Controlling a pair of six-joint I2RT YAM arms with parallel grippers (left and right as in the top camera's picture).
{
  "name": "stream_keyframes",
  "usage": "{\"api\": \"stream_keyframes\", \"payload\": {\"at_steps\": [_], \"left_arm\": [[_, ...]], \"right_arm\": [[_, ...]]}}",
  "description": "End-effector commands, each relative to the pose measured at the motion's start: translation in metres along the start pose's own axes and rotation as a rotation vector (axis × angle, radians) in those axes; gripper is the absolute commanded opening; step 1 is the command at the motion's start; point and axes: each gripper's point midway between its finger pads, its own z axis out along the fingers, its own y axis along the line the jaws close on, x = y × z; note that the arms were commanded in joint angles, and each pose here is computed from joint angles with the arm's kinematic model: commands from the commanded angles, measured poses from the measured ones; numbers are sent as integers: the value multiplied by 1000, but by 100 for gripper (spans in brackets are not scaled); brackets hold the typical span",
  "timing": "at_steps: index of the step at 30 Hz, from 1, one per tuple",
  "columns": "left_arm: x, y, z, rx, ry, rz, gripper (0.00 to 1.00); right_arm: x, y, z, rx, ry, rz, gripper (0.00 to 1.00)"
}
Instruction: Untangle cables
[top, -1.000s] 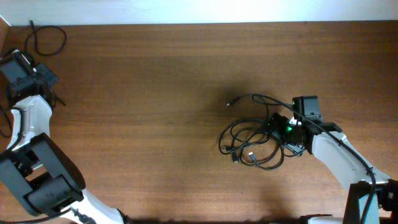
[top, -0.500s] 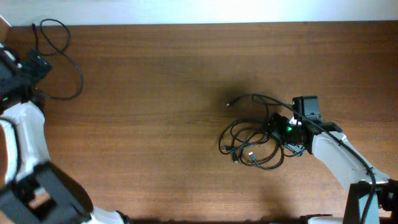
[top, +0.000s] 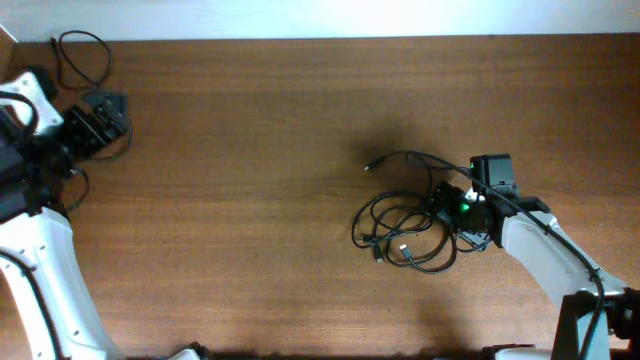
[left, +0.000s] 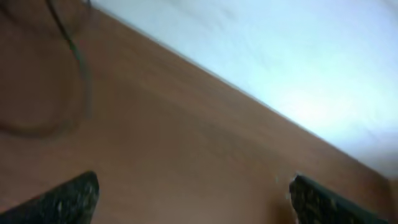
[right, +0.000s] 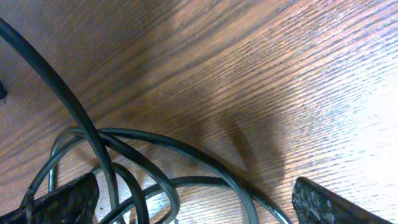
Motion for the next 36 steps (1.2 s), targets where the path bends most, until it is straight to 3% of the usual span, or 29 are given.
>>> {"api": "stream_keyframes", "payload": {"at_steps": [1,6,10,11,12,15,17,18,20,22,25,30,33,36], "left_arm": [[36,-25,2,83,142,-43,99],[80,-50,6,111,312,-69,99],[108,-77,9,143,412,-15,99],[112,-81,10,148,422,-2,99],[115,-84,12,144,429,13,99],[121,-93,12,160,449,30,99],[129,-100,12,171,474,41,99],[136,-105,11,179,500,49,99],[150,-120,10,207,544,79,99],[165,-139,9,244,582,125,99],[183,-160,7,288,625,174,99],[224,-188,16,205,706,158,99],[253,-217,25,231,765,148,99],[283,-231,43,181,842,43,100]], "right_arm": [[1,-1,0,-2,3,2,98],[-9,14,-1,-67,-32,7,99],[14,53,-9,-288,110,-15,99],[19,69,-15,-381,150,-31,94],[23,85,-22,-470,180,-57,82],[28,113,-37,-615,197,-142,81],[21,119,-46,-631,152,-220,89],[10,118,-53,-592,117,-212,94],[-18,103,-78,-427,-10,-194,95],[-44,81,-124,-235,-159,-155,96],[-55,61,-196,-115,-322,-128,100],[-30,58,-285,-215,-504,-149,98],[-13,51,-314,-269,-580,-161,98],[4,41,-325,-280,-594,-163,99]]}}
